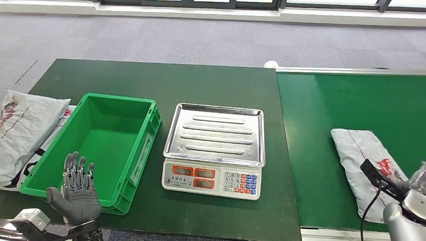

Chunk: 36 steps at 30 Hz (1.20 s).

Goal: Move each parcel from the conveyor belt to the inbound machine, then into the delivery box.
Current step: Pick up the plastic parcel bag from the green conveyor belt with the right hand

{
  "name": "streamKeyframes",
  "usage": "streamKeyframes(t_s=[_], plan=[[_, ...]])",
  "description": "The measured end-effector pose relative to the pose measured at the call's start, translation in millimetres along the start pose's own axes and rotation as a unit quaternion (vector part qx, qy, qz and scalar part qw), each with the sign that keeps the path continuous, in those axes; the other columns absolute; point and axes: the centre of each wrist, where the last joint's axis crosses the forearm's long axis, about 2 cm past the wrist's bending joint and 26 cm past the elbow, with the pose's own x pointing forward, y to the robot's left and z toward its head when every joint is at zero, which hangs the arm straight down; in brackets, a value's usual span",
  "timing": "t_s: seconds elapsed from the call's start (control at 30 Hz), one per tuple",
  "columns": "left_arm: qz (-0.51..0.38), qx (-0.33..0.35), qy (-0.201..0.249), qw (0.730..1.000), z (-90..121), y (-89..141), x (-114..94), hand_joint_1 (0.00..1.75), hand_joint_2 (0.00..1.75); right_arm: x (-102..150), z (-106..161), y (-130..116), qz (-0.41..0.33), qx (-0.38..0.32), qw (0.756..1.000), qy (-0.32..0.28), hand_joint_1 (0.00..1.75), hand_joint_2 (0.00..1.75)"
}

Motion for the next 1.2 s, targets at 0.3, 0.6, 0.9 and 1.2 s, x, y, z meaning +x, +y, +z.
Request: streamKeyframes(t_s=[0.3, 0.6, 0.9, 1.2], plan=[[0.001, -0.001, 0.011, 1.000, 1.7, 1.0, -2.6, 0.00, 0.00, -6.9, 15.7, 45.5, 0.003, 0.138, 0.988, -0.067, 0.00, 1.75], [0.000, 0.001, 0.021, 1.000, 4.5, 2.2, -7.2, 0.00, 0.00, -5.2, 39.1, 81.8, -0.014, 0.230, 0.963, -0.137, 0.00, 1.75], [-0.001, 0.004, 0.027, 1.000, 6.0, 3.3, -10.6, 0.00, 0.00, 0.9, 52.2, 90.8, -0.016, 0.236, 0.952, -0.196, 1.75, 1.75], [0.002, -0.002, 0.025, 1.000, 6.2, 3.6, -10.3, 0.00, 0.00, 23.3, 64.2, 87.0, -0.008, 0.158, 0.959, -0.234, 1.75, 1.75]])
